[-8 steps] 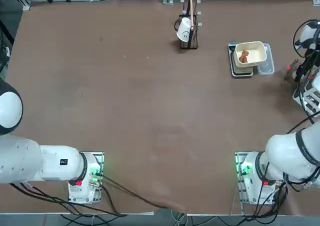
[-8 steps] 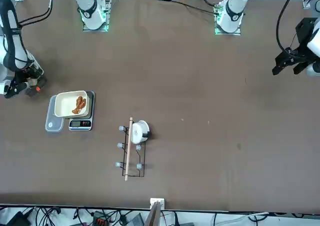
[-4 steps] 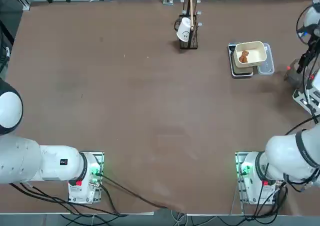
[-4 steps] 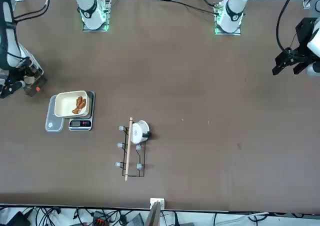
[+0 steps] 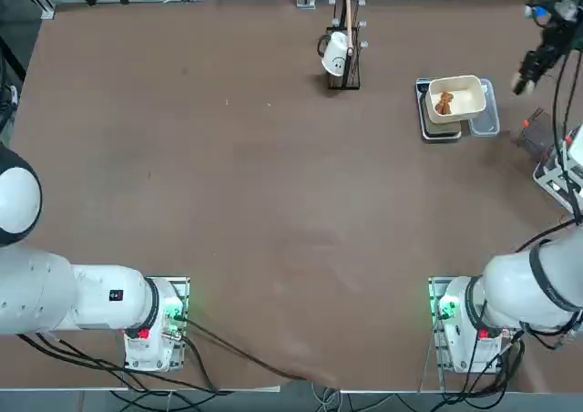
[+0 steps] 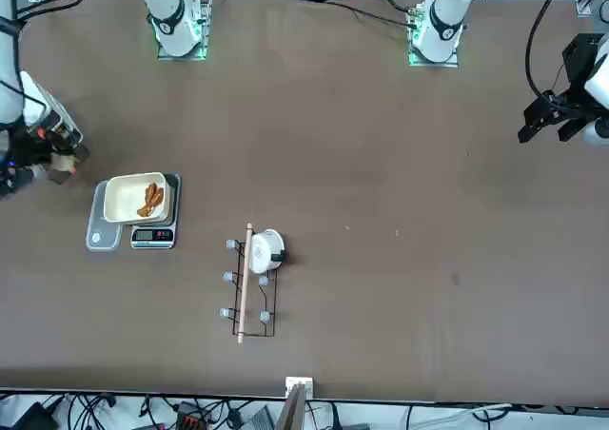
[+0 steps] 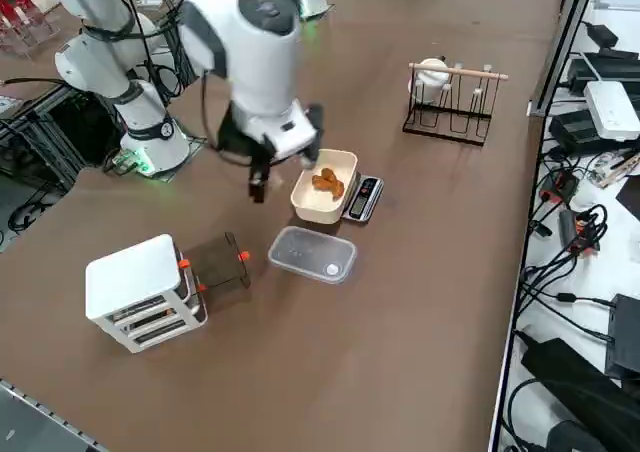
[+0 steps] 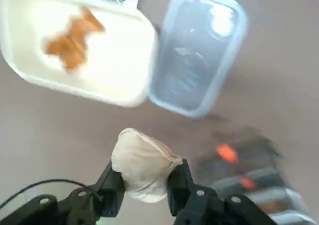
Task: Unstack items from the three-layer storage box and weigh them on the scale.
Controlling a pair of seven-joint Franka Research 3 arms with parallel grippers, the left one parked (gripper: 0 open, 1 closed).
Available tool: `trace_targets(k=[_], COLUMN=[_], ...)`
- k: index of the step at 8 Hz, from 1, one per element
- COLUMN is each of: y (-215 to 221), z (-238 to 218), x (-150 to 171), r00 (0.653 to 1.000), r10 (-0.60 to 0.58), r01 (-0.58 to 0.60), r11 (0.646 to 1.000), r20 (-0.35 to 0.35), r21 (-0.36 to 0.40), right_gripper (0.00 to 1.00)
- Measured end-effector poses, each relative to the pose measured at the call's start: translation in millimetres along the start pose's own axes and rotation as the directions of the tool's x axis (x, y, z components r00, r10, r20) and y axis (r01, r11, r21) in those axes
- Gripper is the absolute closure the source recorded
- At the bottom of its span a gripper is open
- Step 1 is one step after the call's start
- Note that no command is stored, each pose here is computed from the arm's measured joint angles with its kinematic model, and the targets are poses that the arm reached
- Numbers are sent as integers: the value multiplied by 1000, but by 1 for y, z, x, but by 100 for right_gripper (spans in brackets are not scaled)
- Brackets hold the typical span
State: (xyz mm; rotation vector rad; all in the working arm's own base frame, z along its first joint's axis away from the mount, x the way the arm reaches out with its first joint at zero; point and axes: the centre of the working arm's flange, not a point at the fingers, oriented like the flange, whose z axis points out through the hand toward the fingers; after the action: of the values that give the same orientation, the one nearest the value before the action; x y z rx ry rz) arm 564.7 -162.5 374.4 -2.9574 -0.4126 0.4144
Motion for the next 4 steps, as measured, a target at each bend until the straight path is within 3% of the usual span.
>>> trace_targets(k=[2, 4], y=[-62, -81], z=[31, 62], x=[52, 76], r00=[995, 990], r10=[103, 144], r01=[-101, -143], r11=[989, 982], r20=[-17, 1], r21=[106, 119], right_gripper=[48, 37])
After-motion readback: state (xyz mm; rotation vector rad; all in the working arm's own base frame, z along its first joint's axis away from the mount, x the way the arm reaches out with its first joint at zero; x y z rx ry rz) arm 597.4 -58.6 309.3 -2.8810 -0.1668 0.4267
